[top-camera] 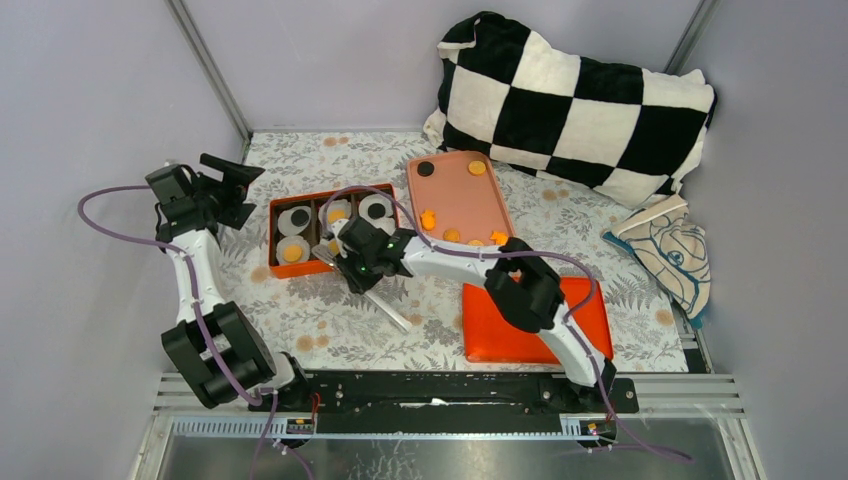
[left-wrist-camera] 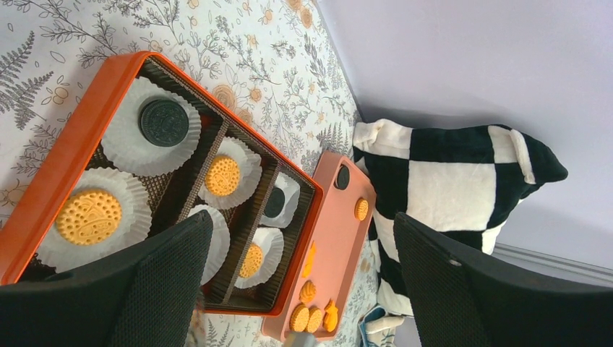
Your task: Pack the cookies
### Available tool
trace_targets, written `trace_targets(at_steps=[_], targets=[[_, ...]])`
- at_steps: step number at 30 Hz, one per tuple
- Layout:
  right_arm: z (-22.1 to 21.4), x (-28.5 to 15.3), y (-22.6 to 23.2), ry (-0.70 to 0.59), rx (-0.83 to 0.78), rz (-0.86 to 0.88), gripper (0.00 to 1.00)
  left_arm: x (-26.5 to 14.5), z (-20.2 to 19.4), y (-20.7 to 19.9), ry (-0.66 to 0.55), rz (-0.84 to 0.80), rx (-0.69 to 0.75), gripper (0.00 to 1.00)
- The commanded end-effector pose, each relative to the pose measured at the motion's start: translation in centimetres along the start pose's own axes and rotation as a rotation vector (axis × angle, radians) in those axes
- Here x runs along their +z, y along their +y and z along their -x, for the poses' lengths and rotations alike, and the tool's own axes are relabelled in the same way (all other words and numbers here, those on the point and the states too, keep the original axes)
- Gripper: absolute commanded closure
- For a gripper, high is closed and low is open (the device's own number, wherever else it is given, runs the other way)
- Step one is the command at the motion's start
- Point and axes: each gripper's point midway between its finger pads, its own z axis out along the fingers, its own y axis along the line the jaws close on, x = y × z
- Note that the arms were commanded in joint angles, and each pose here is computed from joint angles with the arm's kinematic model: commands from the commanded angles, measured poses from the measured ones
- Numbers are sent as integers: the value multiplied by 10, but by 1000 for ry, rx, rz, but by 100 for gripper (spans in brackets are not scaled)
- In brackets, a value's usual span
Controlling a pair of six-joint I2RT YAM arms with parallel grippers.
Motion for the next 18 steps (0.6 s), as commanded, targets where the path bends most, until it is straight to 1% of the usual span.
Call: trace_targets(at_steps=[1, 3, 6, 10, 13, 15, 17, 18], targets=[[31, -86, -6, -137, -19, -94, 84, -12, 1, -6, -42, -10, 53, 2], [37, -124, -19, -187, -17, -193, 86, -15, -4, -13, -51, -18, 75, 2], [45, -181, -50, -253, 14, -361, 86, -15, -21, -29, -39, -31, 138, 4], [43, -245, -131, -276, 195, -583, 86, -9, -57, -59, -1, -49, 272, 6], [27, -277, -198, -257, 303, -752, 85, -4, -86, -75, 49, -78, 341, 9], [12, -290, -243, -222, 399, -831, 85, 0, -101, -77, 81, -82, 361, 12], [-5, -296, -281, -185, 500, -869, 85, 3, -111, -77, 111, -86, 365, 15], [-14, -291, -296, -161, 536, -875, 85, 3, -115, -77, 123, -89, 366, 16]])
